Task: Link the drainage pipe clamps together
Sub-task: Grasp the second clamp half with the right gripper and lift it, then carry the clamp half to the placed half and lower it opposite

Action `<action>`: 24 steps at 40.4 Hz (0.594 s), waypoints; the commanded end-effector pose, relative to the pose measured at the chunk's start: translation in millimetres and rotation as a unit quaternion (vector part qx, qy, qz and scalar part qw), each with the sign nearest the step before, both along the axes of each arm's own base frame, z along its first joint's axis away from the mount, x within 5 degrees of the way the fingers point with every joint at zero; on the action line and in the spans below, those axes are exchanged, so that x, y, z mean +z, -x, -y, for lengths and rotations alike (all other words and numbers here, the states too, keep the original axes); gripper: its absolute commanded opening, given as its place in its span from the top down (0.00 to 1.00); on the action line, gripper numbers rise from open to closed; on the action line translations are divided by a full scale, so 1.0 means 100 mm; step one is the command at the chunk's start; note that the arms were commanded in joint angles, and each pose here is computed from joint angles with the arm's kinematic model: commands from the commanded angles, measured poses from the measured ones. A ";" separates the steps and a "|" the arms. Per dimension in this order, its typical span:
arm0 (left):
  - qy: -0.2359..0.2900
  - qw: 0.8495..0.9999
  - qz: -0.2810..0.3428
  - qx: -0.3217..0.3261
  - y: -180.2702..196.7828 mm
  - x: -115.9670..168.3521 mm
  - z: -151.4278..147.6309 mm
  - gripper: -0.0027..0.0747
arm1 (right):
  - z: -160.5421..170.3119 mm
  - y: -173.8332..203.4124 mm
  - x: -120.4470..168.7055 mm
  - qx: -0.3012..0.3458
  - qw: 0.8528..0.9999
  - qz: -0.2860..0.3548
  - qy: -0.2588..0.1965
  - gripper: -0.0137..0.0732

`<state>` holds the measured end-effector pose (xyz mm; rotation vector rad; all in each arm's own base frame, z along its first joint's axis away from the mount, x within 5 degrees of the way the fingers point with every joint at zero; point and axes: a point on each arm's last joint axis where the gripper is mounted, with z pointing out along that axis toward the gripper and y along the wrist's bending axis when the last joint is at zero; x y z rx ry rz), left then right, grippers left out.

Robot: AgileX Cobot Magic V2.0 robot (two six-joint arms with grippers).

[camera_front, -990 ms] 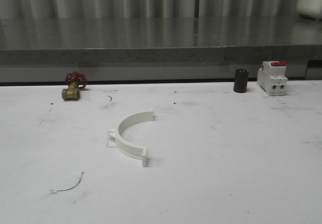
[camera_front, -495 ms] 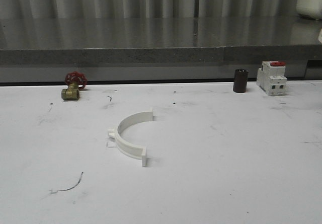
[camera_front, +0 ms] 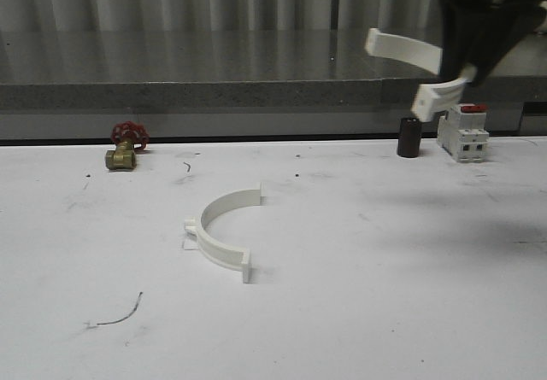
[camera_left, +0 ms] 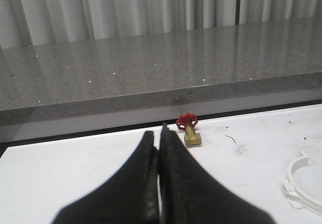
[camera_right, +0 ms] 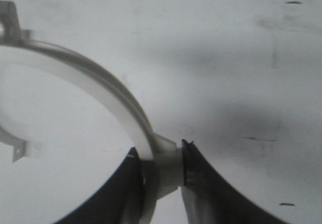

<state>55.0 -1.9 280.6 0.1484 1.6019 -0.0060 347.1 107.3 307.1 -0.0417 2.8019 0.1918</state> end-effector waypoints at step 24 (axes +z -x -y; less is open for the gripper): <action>0.002 0.999 0.048 -0.015 0.01 0.16 0.02 0.99 | -0.90 -0.12 -0.60 -0.027 0.999 -0.010 -0.037 0.64</action>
